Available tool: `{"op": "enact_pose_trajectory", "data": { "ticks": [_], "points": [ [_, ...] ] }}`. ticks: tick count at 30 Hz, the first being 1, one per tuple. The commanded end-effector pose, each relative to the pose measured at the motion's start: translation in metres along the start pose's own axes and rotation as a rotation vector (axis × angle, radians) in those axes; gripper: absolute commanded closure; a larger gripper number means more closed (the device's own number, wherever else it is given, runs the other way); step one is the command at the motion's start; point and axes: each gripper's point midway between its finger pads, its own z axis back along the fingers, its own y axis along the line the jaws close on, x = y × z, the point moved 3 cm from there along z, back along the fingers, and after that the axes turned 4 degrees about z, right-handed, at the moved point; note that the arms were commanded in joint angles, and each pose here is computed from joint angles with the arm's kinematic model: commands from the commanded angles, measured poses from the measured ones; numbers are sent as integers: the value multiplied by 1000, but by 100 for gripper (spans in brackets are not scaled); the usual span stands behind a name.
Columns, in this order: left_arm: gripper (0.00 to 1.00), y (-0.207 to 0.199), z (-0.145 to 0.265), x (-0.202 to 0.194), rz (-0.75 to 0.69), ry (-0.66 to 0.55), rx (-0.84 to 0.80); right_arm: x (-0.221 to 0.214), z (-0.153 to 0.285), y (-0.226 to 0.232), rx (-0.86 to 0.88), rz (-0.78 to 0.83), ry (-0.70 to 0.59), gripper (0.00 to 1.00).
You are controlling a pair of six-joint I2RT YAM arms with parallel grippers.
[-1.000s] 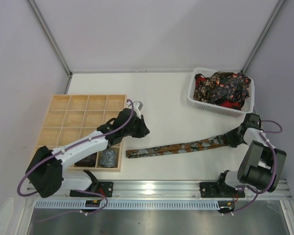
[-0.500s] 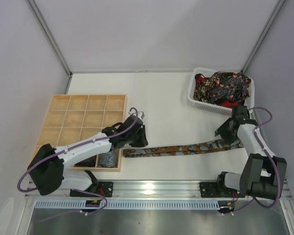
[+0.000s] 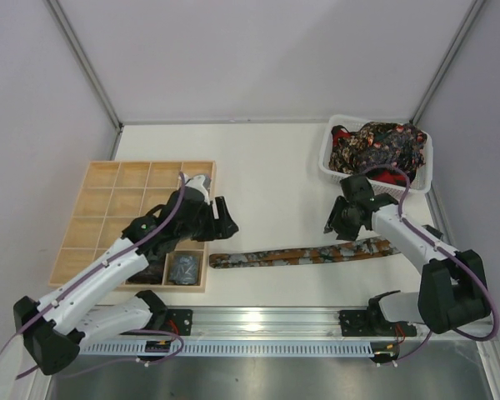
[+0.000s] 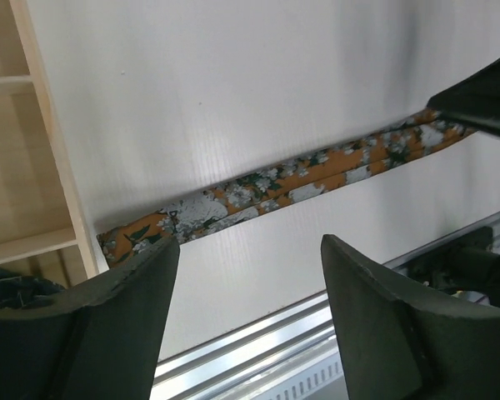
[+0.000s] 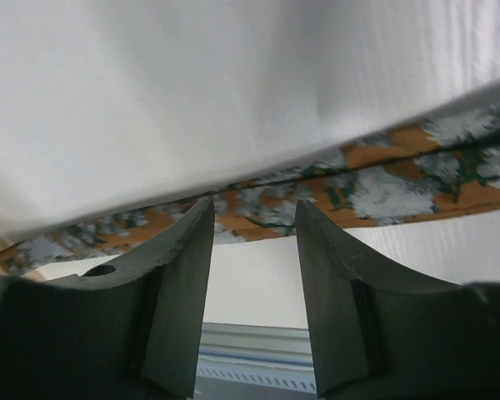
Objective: Roll the ties
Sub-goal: Flatten the tie
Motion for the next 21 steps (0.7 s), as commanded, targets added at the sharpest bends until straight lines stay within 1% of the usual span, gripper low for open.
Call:
{"op": "enact_pose_trajectory", "data": {
  "ticks": [1,2,4,5,7,9,11,12,16,18,20,21],
  "points": [
    [24,-14,27,19,-16,-45,-78,-15,-11,-31,-142,-71,20,51],
    [24,-16,31,23,-18,-56,-85,-14,-13,-47,-203,-90,3,52],
    [23,-21,36,26,-43,-48,-126,-14,-21,-70,-248,-121,0,52],
    [24,-23,37,27,-50,-47,-136,-9,-25,-74,-242,-131,-19,52],
    [30,-24,42,30,-54,-39,-149,-11,-32,-91,-289,-151,13,52],
    [35,-26,45,27,-45,-21,-162,-5,-36,-111,-335,-190,5,51],
    [34,-26,46,21,-65,-4,-187,-1,-42,-125,-353,-192,-2,51],
    [32,-26,47,19,-76,2,-194,3,-41,-135,-363,-219,-6,51],
    [31,-7,45,10,-134,-12,-153,19,-31,-131,-340,-191,-53,50],
    [28,-1,43,9,-130,-22,-149,28,-23,-125,-319,-165,-67,50],
    [28,6,36,3,-123,5,-149,29,-15,-113,-297,-138,-50,48],
    [28,13,30,2,-105,22,-127,41,-5,-102,-263,-139,-85,46]
  ]
}}
